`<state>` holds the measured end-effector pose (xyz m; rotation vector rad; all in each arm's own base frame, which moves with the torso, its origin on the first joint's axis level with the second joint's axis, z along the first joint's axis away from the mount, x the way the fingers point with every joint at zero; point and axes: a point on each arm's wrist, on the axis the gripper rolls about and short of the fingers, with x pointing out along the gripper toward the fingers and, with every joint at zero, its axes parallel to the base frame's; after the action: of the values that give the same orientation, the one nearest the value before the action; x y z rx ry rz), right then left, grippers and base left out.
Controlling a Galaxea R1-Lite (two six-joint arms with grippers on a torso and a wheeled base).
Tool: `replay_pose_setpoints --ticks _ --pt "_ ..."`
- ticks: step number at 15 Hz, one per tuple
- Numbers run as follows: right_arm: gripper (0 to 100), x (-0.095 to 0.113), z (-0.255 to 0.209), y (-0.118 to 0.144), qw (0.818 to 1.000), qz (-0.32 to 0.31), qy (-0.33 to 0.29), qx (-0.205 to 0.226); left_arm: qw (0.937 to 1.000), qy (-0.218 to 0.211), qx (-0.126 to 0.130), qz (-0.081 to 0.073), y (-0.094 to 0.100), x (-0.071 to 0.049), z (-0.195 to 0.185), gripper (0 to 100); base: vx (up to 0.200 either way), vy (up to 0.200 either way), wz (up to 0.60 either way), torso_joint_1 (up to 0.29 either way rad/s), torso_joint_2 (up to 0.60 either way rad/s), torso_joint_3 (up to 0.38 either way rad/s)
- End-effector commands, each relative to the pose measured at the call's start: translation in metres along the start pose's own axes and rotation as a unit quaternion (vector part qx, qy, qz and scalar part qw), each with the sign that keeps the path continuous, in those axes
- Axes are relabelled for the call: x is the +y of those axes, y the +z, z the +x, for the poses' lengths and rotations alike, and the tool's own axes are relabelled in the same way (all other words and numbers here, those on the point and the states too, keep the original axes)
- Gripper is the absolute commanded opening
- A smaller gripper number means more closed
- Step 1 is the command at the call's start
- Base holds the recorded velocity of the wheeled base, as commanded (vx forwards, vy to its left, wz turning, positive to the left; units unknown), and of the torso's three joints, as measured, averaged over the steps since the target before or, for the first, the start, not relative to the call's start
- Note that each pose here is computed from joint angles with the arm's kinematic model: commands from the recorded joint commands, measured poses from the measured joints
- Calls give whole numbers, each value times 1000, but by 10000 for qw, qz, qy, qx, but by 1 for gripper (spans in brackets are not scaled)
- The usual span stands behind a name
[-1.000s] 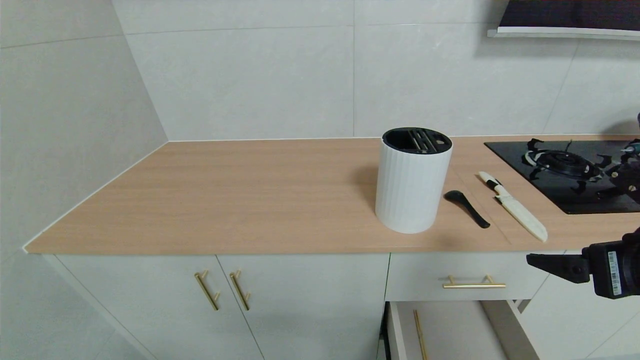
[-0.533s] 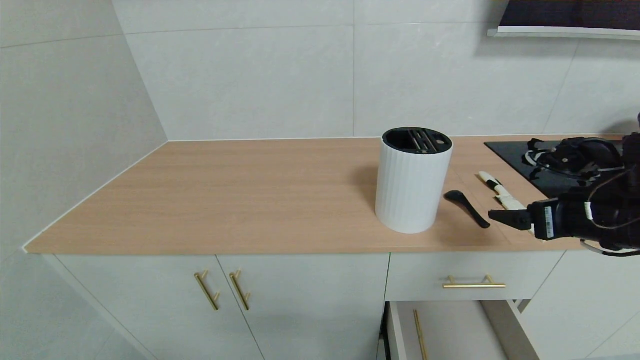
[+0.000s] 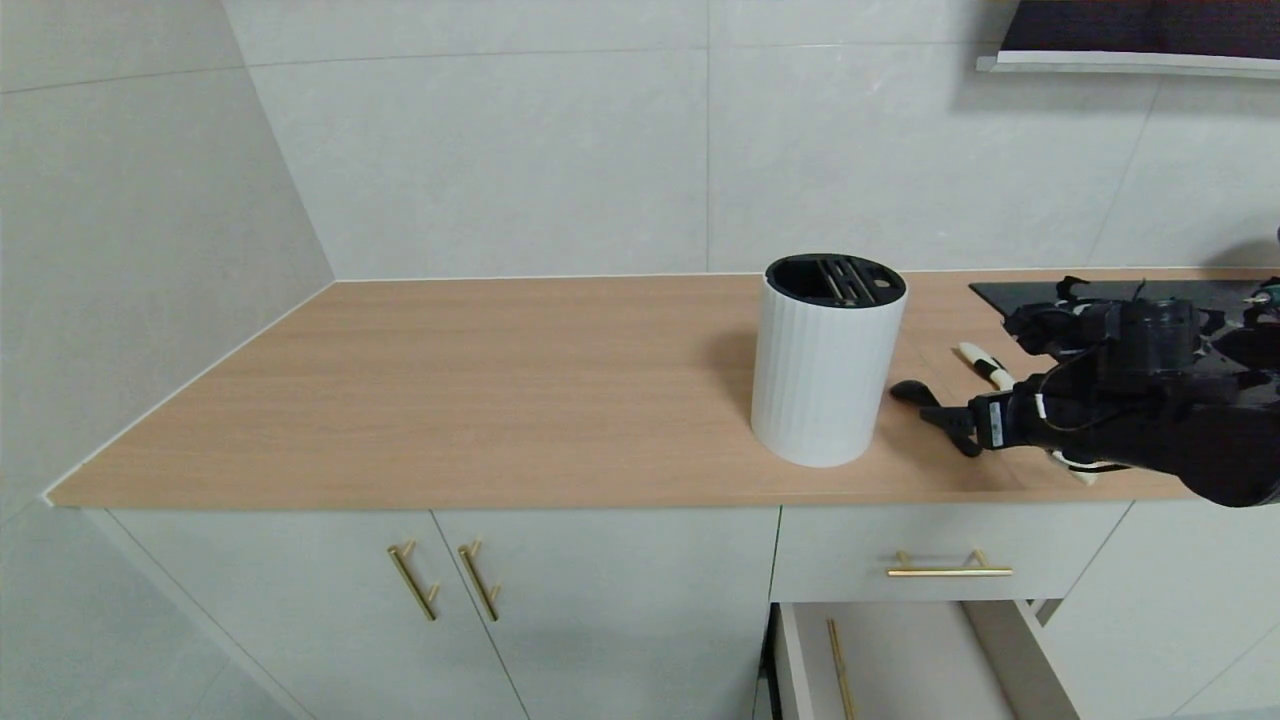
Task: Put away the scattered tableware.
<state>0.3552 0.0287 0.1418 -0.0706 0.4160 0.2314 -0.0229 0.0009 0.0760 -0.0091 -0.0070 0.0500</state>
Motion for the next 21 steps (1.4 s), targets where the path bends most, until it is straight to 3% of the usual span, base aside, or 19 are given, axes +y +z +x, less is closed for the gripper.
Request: replay_pose_setpoints --ticks 1,14,15,21 --pt "100 -10 26 -22 9996 116 -91 243 10000 3 3 -1 0 0 0 100 0 0 0 0 0 0" --pt "100 -11 43 -35 9998 91 -127 110 10000 3 3 -1 0 0 0 100 0 0 0 0 0 0" --pt "0 -12 43 -35 9998 92 -133 119 10000 3 3 -1 0 0 0 100 0 0 0 0 0 0" --pt "0 -11 49 -41 9997 74 -205 103 10000 3 3 -1 0 0 0 100 0 0 0 0 0 0"
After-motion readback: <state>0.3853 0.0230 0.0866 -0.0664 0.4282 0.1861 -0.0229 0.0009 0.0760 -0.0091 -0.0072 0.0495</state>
